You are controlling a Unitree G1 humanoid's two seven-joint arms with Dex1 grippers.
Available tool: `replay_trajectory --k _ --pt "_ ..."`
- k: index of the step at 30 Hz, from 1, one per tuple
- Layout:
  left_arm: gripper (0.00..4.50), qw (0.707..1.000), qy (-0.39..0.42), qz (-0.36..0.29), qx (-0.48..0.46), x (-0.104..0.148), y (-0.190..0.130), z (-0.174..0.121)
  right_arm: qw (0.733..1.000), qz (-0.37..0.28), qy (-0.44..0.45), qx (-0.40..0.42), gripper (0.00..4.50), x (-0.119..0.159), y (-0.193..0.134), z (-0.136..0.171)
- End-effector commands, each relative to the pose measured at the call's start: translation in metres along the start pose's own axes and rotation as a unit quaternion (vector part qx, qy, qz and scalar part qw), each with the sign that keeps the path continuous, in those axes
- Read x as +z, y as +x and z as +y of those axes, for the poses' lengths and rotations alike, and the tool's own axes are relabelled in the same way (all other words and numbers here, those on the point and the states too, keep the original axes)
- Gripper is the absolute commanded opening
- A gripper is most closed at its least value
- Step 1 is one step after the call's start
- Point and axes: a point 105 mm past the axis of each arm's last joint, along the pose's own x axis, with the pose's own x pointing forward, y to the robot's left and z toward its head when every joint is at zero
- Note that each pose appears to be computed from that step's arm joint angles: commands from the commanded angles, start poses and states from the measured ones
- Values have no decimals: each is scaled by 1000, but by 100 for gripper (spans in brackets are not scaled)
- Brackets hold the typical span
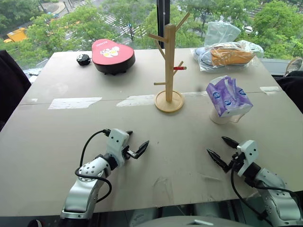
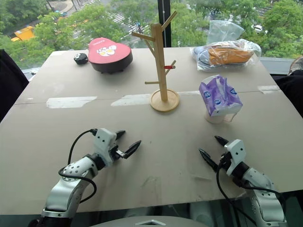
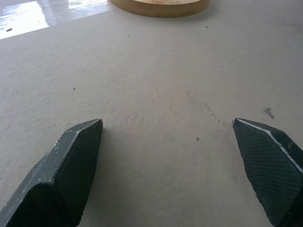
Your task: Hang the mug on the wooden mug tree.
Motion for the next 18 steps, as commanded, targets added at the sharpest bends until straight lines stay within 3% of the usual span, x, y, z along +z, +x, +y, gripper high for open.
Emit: replay_trajectory --k 1,18 --pt "450 998 -24 29 -41 -17 1 -18 1000 18 5 -14 445 -9 -6 -6" --pt "450 998 -28 23 -60 -15 1 -25 999 13 2 -30 445 -7 -8 -8"
